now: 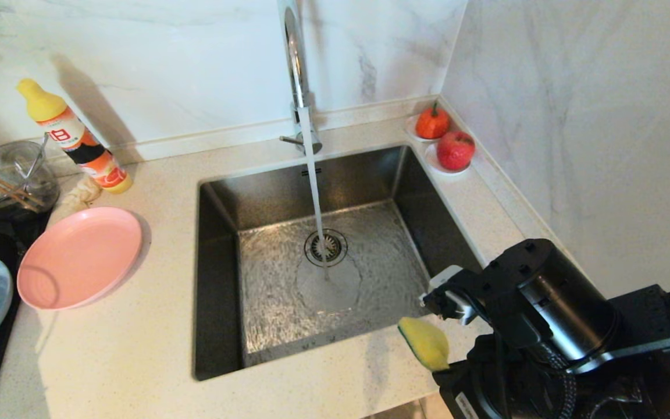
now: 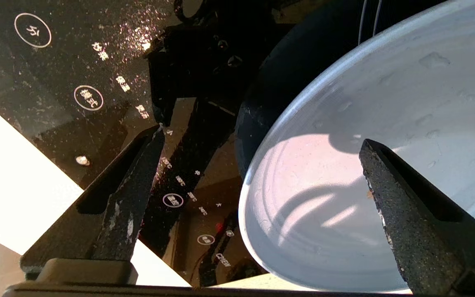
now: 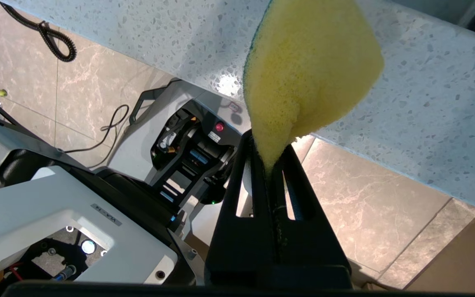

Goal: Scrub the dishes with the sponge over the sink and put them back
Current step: Wash the plate

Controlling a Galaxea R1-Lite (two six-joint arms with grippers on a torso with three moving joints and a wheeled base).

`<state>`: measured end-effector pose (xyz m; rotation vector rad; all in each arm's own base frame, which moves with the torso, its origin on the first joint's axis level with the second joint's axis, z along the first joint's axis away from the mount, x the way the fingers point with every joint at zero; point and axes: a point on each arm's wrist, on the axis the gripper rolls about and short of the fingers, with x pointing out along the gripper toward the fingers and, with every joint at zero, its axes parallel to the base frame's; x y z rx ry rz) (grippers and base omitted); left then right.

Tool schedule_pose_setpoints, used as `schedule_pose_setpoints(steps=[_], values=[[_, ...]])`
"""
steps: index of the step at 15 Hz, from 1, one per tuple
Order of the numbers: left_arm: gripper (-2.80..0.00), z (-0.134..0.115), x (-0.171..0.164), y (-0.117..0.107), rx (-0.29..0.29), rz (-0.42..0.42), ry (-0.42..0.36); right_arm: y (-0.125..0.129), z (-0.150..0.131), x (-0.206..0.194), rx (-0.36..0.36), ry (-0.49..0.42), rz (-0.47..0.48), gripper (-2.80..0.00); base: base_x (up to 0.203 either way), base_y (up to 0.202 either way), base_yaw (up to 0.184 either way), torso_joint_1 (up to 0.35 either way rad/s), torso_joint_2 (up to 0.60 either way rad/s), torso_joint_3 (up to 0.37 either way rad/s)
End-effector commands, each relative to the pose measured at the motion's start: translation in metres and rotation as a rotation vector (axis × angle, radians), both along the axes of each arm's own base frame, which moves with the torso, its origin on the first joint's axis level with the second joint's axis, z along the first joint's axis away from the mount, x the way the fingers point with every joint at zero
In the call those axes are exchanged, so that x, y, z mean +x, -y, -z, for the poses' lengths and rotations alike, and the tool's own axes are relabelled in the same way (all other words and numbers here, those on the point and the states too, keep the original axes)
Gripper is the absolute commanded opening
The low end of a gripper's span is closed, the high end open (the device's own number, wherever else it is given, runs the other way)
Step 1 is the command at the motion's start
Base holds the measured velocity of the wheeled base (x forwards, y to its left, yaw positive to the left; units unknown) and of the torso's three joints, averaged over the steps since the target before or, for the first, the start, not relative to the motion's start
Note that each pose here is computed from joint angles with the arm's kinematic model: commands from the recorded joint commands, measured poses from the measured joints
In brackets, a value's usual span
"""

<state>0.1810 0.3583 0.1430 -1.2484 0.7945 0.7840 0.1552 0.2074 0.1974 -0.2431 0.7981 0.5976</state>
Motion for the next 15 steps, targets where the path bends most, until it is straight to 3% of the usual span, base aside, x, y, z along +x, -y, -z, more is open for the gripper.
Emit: schedule_pose_setpoints(steps=[1, 6, 11, 15], values=[[-2.80, 0.005, 0.000, -0.001, -0.015, -0.002, -0.004, 0.000, 0.000, 0.000, -0.002, -0.001, 0.002, -2.80, 0.000, 0.000, 0.000, 0.000, 0.00, 0.000], [-2.80, 0.003, 0.001, -0.002, 0.000, -0.002, 0.005, 0.000, 0.000, 0.000, 0.001, -0.005, -0.001, -2.80, 0.000, 0.000, 0.000, 0.000, 0.00, 0.000], [-2.80, -0.023, -0.002, 0.007, 0.025, 0.008, 0.064, 0.000, 0.000, 0.000, 0.002, -0.004, 0.000, -2.80, 0.000, 0.000, 0.000, 0.000, 0.00, 0.000], [-2.80, -0.035, -0.006, 0.016, 0.019, 0.011, 0.064, 0.001, -0.001, -0.001, 0.007, -0.002, -0.001, -2.80, 0.000, 0.000, 0.000, 0.000, 0.00, 0.000]])
